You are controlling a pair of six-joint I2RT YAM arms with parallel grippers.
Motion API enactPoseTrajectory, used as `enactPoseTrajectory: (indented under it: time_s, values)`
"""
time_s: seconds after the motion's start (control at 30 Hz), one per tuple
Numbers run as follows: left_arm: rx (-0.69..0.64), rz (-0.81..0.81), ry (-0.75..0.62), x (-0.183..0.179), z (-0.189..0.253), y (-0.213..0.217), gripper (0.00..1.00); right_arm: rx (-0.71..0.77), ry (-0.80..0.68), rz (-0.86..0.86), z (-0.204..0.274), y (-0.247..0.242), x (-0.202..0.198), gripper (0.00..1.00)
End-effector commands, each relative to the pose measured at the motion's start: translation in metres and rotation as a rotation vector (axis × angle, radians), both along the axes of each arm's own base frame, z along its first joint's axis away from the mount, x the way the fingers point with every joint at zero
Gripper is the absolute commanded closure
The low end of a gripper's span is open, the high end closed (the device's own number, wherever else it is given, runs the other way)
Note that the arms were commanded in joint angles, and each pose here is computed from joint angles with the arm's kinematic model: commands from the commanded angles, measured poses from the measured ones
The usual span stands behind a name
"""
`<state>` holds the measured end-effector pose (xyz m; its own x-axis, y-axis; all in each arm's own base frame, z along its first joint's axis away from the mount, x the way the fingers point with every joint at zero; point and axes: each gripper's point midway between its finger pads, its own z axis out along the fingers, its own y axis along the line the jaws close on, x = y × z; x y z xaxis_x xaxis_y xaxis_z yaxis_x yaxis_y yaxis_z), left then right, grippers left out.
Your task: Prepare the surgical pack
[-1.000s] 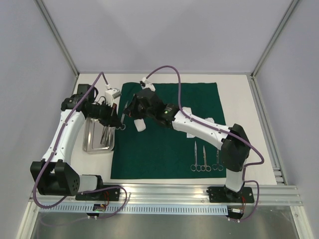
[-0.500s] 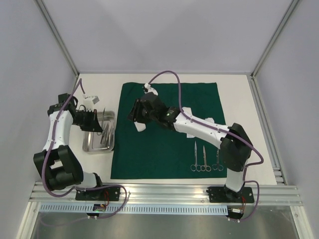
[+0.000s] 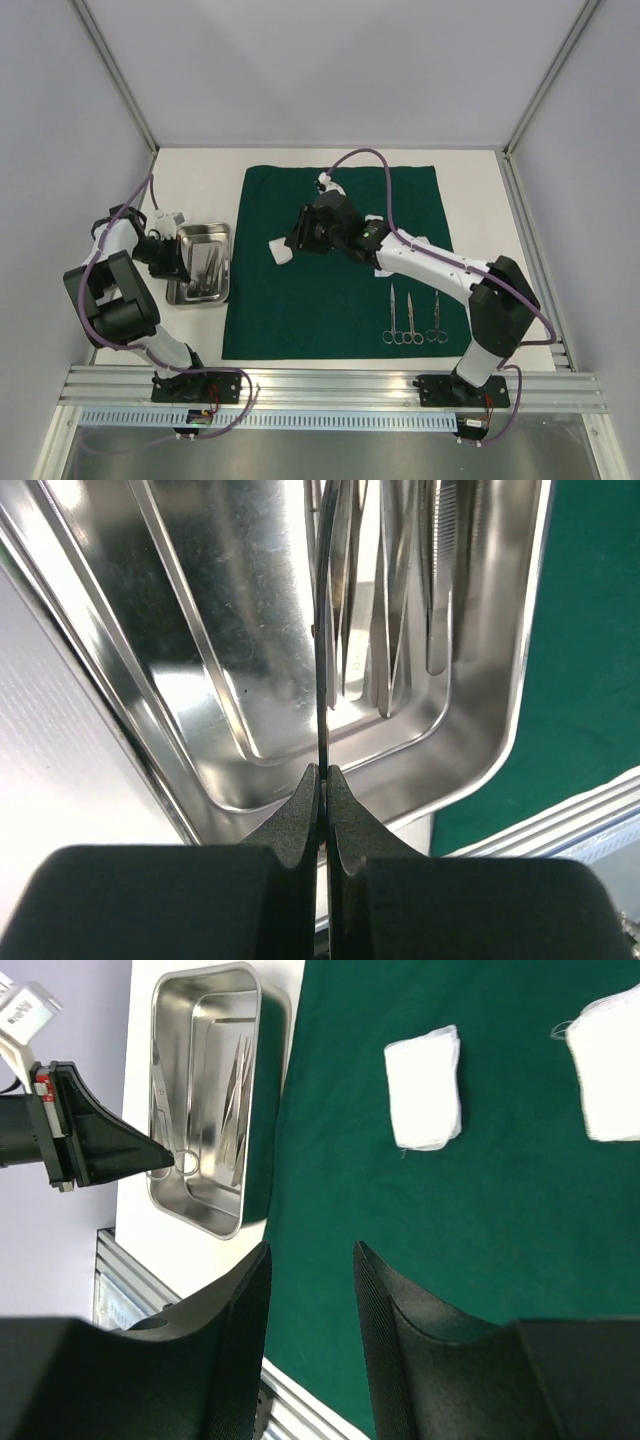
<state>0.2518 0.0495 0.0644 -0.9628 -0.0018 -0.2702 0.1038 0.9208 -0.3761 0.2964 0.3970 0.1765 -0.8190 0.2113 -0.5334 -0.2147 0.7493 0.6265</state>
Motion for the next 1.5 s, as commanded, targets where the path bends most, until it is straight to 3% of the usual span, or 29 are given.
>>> enactPoseTrajectory:
  time_s: [0.0,0.4,0.63,0.97,1.3,1.47]
  values:
    - [0.02,-0.025,-0.016,0.007,-0.003,0.007,1.0,0.024,-0.051,0.016,0.018,-0.013,-0.002,0.59]
    - [-0.02,-0.01,0.065,0.012,-0.022,0.008,1.0,-0.024,-0.043,-0.027,0.008,-0.053,0.0,0.6]
    - [-0.04,-0.005,0.073,0.013,-0.026,0.006,0.85,-0.045,-0.023,-0.042,-0.002,-0.064,-0.001,0.6]
    - [-0.034,0.023,0.079,0.017,-0.03,0.008,0.82,-0.077,-0.015,-0.066,-0.001,-0.083,-0.005,0.6]
    - [0.022,0.054,0.062,0.015,-0.023,0.014,0.52,-0.241,0.026,-0.164,-0.022,-0.152,-0.015,0.56]
    - [0.038,0.055,0.042,0.013,-0.016,0.015,0.51,-0.379,0.125,-0.202,-0.06,-0.199,-0.037,0.54]
